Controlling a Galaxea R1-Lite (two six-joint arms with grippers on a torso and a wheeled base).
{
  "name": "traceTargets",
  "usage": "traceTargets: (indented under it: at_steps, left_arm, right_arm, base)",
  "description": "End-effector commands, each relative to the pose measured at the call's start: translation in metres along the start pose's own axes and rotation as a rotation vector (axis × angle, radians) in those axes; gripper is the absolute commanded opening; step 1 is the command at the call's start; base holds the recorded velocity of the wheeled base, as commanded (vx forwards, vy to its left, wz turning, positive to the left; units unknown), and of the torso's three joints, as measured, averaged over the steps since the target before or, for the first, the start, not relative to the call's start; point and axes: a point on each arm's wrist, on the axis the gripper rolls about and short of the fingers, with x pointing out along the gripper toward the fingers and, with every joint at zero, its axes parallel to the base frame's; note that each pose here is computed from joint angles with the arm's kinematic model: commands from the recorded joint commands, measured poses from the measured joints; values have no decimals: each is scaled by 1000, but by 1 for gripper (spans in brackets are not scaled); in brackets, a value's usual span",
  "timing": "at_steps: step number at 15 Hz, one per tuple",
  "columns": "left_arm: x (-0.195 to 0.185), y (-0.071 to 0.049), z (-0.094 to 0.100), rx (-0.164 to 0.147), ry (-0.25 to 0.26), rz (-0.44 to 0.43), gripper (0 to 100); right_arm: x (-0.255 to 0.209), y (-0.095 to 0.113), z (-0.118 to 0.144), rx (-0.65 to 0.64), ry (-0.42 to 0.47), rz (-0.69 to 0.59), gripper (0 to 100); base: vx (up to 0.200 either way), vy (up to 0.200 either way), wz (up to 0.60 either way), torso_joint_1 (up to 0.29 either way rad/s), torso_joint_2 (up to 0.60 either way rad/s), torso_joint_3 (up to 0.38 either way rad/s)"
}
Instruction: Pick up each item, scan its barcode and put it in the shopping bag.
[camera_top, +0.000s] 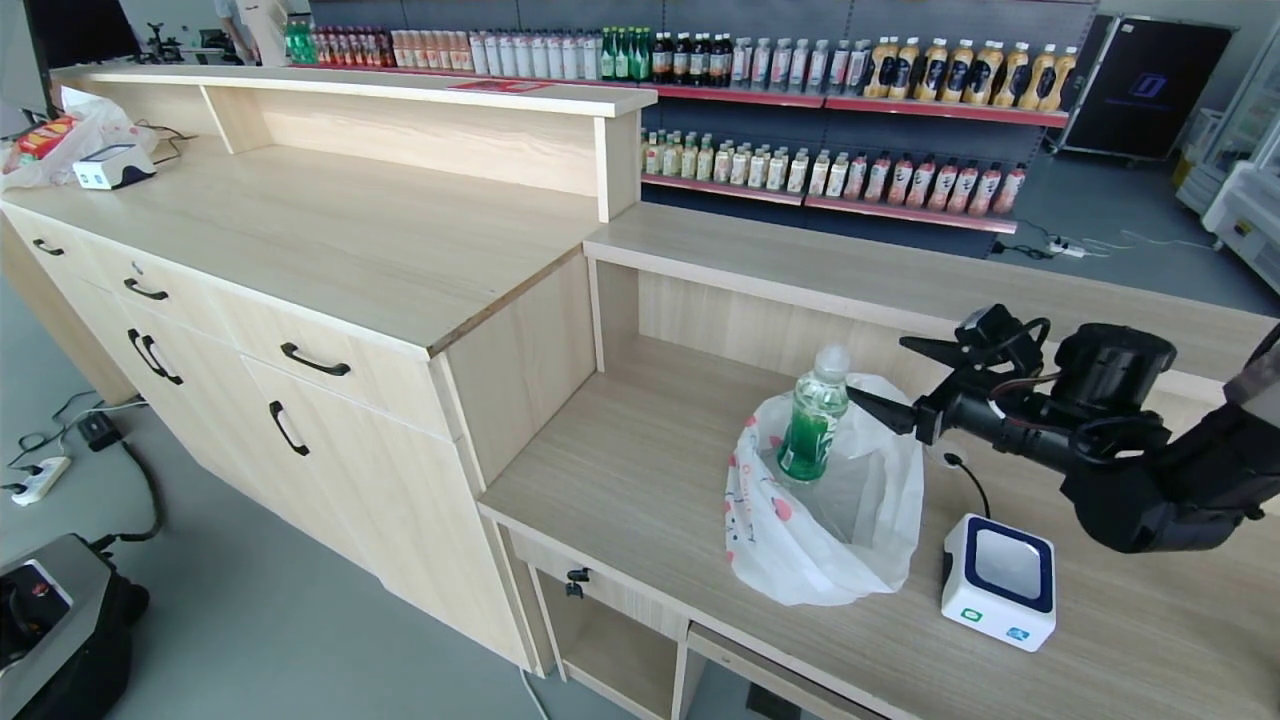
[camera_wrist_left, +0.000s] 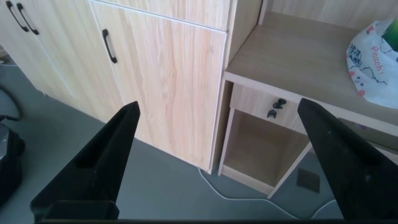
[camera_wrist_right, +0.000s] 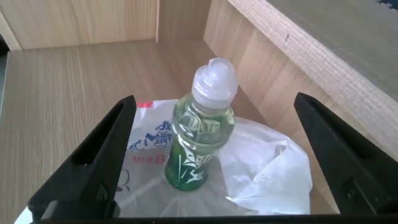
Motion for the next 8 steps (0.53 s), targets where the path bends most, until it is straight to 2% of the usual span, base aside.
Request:
traceTargets:
  at_steps: [1, 4, 5, 8]
  left_arm:
    - [0, 0, 0, 0, 1, 0, 100]
    - [0, 0, 0, 0, 1, 0, 100]
    - [0, 0, 0, 0, 1, 0, 100]
    - [0, 0, 0, 0, 1, 0, 100]
  right_arm:
    - [-63, 2, 62, -42, -11, -74, 100]
    - [-102, 9, 89, -80, 63, -260, 100]
    - [-118, 8, 97, -71, 88, -368, 100]
    - [-170, 12, 85, -22, 237, -540, 100]
  base:
    - [0, 0, 0, 0, 0, 0]
    - [0, 0, 0, 0, 0, 0]
    - [0, 0, -600, 2, -2, 2]
    - [0, 0, -600, -1, 1, 2]
